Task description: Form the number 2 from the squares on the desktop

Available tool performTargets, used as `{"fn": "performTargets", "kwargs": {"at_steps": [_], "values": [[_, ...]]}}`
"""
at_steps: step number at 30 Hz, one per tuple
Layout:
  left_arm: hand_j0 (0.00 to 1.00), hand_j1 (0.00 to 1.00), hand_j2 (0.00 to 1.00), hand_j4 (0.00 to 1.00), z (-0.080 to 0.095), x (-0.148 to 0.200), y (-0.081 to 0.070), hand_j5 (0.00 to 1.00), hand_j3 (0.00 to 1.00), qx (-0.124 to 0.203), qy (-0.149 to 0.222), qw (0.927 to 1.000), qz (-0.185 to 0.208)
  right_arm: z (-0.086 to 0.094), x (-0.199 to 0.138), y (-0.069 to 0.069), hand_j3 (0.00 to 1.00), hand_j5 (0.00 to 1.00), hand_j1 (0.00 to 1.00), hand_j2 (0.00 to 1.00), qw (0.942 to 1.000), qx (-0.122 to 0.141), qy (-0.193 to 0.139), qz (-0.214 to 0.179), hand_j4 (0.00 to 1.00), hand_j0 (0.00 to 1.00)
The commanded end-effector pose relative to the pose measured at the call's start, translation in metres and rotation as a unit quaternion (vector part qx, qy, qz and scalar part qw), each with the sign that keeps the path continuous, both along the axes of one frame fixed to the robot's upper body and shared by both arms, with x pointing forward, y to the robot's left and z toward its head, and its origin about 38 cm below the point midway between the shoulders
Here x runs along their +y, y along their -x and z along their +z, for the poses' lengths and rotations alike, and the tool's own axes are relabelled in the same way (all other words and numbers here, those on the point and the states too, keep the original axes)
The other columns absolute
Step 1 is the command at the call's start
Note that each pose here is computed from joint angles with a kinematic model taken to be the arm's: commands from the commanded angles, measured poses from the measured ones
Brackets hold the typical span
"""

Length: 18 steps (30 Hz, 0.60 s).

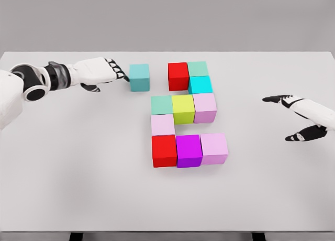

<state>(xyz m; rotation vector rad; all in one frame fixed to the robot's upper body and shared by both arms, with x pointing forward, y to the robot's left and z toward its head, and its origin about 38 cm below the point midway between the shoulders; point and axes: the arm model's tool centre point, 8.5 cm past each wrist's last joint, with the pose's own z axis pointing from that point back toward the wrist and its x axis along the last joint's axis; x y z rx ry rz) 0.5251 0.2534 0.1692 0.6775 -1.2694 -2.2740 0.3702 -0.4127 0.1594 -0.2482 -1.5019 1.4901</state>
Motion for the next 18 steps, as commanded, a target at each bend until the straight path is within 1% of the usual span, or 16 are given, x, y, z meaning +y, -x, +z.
{"fn": "performTargets", "kwargs": {"at_steps": [1, 2, 4, 11, 12, 15, 16, 18], "values": [[0.88, 0.88, 0.88, 0.88, 0.003, -0.004, 0.001, 0.88, 0.88, -0.004, 0.005, 1.0000, -0.006, 0.005, -0.004, -0.001, 1.00, 1.00, 1.00, 1.00, 1.0000, -0.005, -0.003, -0.006, 1.00, 1.00], [0.88, 0.88, 0.88, 0.88, 0.003, -0.006, 0.001, 0.88, 0.88, -0.004, 0.005, 1.0000, -0.007, 0.007, -0.009, -0.001, 1.00, 1.00, 1.00, 1.00, 0.9999, -0.008, -0.005, -0.014, 1.00, 1.00], [0.88, 0.88, 0.88, 0.88, 0.004, -0.007, 0.001, 0.88, 0.88, -0.005, 0.005, 0.9999, -0.010, 0.006, -0.015, 0.004, 1.00, 1.00, 1.00, 1.00, 0.9996, -0.009, -0.009, -0.025, 1.00, 1.00], [0.88, 0.88, 0.88, 0.88, 0.005, -0.008, 0.002, 0.88, 0.88, -0.005, 0.006, 0.9999, -0.011, 0.004, -0.016, 0.005, 1.00, 1.00, 1.00, 1.00, 0.9995, -0.007, -0.012, -0.027, 1.00, 1.00], [0.90, 0.90, 0.90, 0.90, 0.001, 0.004, -0.002, 0.90, 0.90, 0.001, 0.001, 1.0000, 0.007, 0.009, -0.010, 0.005, 1.00, 1.00, 1.00, 1.00, 0.9975, -0.010, -0.063, -0.029, 1.00, 1.00], [0.90, 0.90, 0.90, 0.90, 0.000, 0.007, -0.003, 0.90, 0.90, 0.002, 0.000, 0.9999, 0.012, 0.007, -0.007, 0.004, 1.00, 1.00, 1.00, 1.00, 0.9969, -0.010, -0.072, -0.028, 1.00, 1.00], [0.90, 0.90, 0.90, 0.90, 0.000, 0.010, -0.005, 0.90, 0.90, 0.003, -0.002, 0.9998, 0.018, 0.007, -0.005, 0.004, 1.00, 1.00, 1.00, 1.00, 0.9953, -0.009, -0.091, -0.030, 1.00, 1.00], [0.90, 0.90, 0.90, 0.90, -0.002, 0.012, -0.005, 0.90, 0.90, 0.005, -0.003, 0.9998, 0.020, 0.006, -0.004, 0.004, 1.00, 1.00, 1.00, 1.00, 0.9947, -0.008, -0.098, -0.031, 1.00, 1.00]]}}
